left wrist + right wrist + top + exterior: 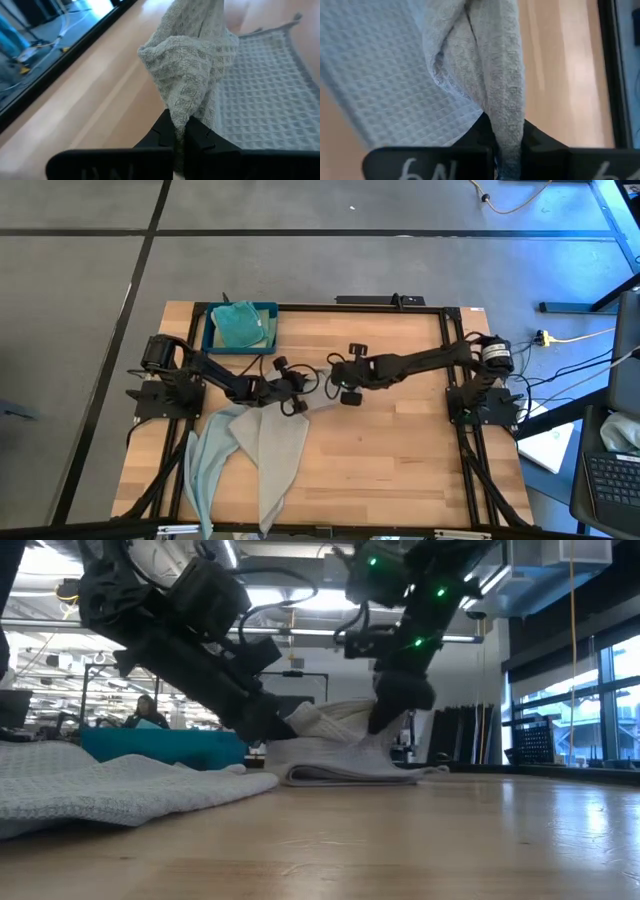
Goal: Fold microfiber towels
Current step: Fold the right gray towel
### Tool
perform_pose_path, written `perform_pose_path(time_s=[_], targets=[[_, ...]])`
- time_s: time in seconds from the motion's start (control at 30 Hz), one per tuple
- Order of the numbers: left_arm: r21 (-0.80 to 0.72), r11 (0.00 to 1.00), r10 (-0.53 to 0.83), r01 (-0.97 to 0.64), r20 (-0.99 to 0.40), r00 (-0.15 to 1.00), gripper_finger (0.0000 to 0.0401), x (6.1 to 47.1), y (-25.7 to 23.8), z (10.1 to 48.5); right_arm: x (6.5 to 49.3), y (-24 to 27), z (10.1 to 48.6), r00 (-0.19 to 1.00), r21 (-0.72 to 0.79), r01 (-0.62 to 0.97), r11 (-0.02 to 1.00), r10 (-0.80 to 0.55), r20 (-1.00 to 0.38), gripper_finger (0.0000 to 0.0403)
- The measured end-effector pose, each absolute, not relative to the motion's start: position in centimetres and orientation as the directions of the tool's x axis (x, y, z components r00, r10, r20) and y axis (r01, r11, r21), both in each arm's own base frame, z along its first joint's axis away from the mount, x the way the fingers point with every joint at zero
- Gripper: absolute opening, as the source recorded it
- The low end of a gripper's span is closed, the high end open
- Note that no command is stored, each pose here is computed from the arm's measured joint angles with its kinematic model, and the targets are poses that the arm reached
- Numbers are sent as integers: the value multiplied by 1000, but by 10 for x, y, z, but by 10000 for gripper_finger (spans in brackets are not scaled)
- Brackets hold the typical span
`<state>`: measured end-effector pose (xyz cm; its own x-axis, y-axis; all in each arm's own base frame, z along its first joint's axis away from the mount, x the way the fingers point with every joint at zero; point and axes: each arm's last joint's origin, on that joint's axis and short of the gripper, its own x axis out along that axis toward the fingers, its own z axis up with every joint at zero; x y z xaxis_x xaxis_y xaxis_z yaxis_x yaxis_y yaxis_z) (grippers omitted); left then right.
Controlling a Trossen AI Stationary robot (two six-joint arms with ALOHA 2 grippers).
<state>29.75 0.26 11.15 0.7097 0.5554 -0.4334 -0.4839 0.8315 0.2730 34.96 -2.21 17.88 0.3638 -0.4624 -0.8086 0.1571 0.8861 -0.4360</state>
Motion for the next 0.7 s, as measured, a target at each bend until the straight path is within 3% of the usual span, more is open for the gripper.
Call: perform_pose_path(time_s=[0.33,0.7], targets=[[298,808,589,-508,-417,692,0,295,2,110,360,-48,154,341,-469,83,879,-467,-816,23],[373,830,550,-415,-420,722,0,294,-17,110,355,-17,156,332,-443,-90,892,-393,-858,23]])
